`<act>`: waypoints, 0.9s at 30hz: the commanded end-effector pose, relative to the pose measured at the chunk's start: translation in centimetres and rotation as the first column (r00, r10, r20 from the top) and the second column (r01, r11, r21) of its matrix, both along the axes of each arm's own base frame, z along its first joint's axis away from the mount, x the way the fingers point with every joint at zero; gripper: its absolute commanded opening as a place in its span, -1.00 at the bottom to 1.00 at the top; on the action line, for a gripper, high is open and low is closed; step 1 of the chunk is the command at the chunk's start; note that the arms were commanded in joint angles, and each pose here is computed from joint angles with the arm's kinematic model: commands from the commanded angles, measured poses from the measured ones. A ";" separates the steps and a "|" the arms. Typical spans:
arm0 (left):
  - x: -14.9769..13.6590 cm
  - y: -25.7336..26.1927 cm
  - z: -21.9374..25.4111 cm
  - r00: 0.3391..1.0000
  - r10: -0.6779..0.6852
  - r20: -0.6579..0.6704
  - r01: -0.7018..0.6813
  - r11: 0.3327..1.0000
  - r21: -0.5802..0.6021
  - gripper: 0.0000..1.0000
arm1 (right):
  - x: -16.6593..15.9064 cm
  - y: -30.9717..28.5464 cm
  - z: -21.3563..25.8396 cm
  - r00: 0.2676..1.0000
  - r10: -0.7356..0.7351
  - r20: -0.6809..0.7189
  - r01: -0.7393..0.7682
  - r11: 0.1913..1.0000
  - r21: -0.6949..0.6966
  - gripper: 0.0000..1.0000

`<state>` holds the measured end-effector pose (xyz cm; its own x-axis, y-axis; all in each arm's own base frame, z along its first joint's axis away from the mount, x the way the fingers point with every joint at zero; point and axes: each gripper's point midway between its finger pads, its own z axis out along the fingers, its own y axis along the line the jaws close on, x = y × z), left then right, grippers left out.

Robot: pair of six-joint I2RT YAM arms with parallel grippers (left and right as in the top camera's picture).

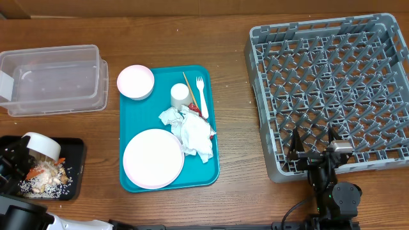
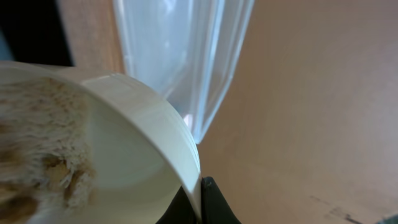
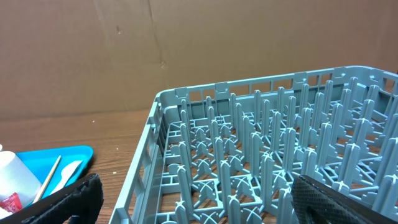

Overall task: Sort waste into correct bins and load items into the dishwasher
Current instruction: 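Lift the rice bowl over the black tray and tip out the rice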

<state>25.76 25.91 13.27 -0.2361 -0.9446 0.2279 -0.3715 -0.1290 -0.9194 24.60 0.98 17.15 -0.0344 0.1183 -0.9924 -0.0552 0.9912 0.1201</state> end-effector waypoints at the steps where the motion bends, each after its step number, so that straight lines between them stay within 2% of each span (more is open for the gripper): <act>1: 0.3 -0.3 1.4 0.996 -0.009 0.094 0.010 1.000 -0.006 -0.92 | 0.0 0.0 -0.1 1.000 -0.004 0.006 0.004 1.000 -0.004 1.00; 9: 0.1 -0.8 1.6 0.995 -0.011 0.095 0.014 0.999 -0.033 -0.92 | 0.0 0.0 -0.1 1.000 -0.004 0.006 0.004 1.000 -0.005 1.00; 11: 0.4 -0.8 2.7 0.987 -0.003 0.159 0.011 0.998 -0.054 -0.92 | 0.0 0.0 -0.1 1.000 -0.003 0.006 0.003 1.000 -0.004 1.00; 13: 0.3 -0.7 2.9 0.987 0.012 0.159 0.002 0.996 -0.090 -0.92 | 0.0 0.0 -0.1 1.000 -0.004 0.006 0.004 1.000 -0.005 1.00; 16: 0.3 -0.6 4.0 0.973 0.019 0.231 0.000 0.997 -0.081 -0.92 | 0.0 0.0 -0.1 1.000 -0.004 0.006 0.004 1.000 -0.004 1.00; 22: 0.2 0.1 2.8 0.987 0.029 0.158 -0.016 0.997 -0.082 -0.92 | 0.0 0.0 -0.1 1.000 -0.004 0.006 0.004 1.000 -0.005 1.00; 24: -0.1 -0.2 3.2 0.987 0.053 0.150 -0.029 0.986 -0.163 -0.92 | 0.0 0.0 -0.1 1.000 -0.004 0.006 0.004 1.000 -0.004 1.00; 27: -0.7 -0.1 2.6 0.992 0.067 0.107 -0.048 0.984 -0.174 -0.92 | 0.0 0.0 -0.1 1.000 -0.004 0.006 0.004 1.000 -0.004 1.00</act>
